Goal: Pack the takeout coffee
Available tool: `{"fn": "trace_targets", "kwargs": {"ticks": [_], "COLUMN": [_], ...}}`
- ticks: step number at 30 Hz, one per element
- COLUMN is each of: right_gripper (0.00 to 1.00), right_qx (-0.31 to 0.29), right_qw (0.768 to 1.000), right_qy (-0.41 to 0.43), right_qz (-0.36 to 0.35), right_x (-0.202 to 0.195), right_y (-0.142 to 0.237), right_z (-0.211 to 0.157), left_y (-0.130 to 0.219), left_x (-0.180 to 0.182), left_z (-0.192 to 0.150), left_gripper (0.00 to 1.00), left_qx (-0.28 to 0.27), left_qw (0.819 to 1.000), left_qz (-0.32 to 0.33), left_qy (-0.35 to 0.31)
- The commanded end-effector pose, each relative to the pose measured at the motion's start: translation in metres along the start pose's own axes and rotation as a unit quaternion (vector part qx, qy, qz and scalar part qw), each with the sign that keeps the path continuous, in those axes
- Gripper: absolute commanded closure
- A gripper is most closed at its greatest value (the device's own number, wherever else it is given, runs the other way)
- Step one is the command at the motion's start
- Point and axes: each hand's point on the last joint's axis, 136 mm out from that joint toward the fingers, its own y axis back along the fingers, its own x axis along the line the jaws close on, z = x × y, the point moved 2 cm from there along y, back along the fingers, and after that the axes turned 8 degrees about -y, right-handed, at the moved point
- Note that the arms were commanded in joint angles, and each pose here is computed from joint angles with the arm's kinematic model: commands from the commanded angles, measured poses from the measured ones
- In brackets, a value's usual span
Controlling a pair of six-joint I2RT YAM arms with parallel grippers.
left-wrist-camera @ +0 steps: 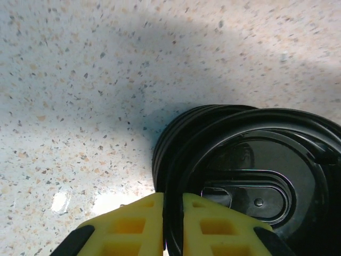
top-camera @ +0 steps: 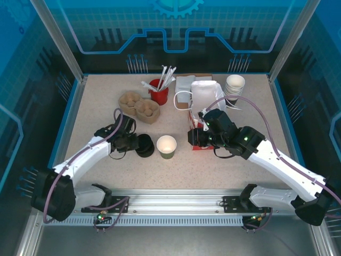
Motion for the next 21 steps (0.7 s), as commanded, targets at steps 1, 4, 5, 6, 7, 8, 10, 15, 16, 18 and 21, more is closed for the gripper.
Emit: {"fn": "trace_targets", "kwargs": {"ticks": [1,4,5,6,7,8,10,15,16,18,21], "right_gripper": [0.56,0.55,0.54,0.54,0.52,0.52,0.50,0.47,0.47,0.46,0.43], "right_qx": [-0.001,0.000,0.001,0.002,0.003,0.004,0.012,0.029,0.031,0.032,0.028], "right_qw": [0.999,0.997,0.997,0.996,0.995,0.994,0.993,0.991,0.991,0.991,0.991], "right_qy": [0.007,0.018,0.021,0.023,0.026,0.028,0.028,0.026,0.025,0.022,0.009], "right_qz": [0.049,0.072,0.080,0.086,0.095,0.102,0.111,0.128,0.129,0.128,0.127], "right_x": [0.030,0.050,0.057,0.063,0.071,0.078,0.088,0.111,0.114,0.118,0.118], "right_y": [0.009,0.010,0.011,0.010,0.010,0.008,0.004,-0.010,-0.014,-0.020,-0.028], "right_z": [0.005,0.007,0.006,0.007,0.007,0.007,0.008,0.009,0.010,0.012,0.016], "left_y": [0.028,0.046,0.053,0.059,0.065,0.072,0.085,0.110,0.114,0.120,0.126], "left_x": [-0.005,-0.008,-0.010,-0.012,-0.014,-0.016,-0.022,-0.038,-0.041,-0.047,-0.057], "left_z": [0.007,0.011,0.011,0.013,0.013,0.015,0.016,0.018,0.018,0.017,0.016], "left_gripper": [0.85,0.85,0.85,0.85,0.85,0.85,0.86,0.86,0.86,0.86,0.86], "left_qx": [-0.021,-0.035,-0.040,-0.046,-0.051,-0.055,-0.060,-0.076,-0.079,-0.083,-0.080], "left_qw": [0.999,0.999,0.998,0.998,0.998,0.997,0.997,0.994,0.993,0.992,0.991], "left_qz": [0.006,0.007,0.005,0.005,0.004,0.000,-0.007,-0.021,-0.024,-0.034,-0.063], "left_qy": [-0.025,-0.033,-0.037,-0.040,-0.044,-0.047,-0.056,-0.080,-0.084,-0.088,-0.087]}}
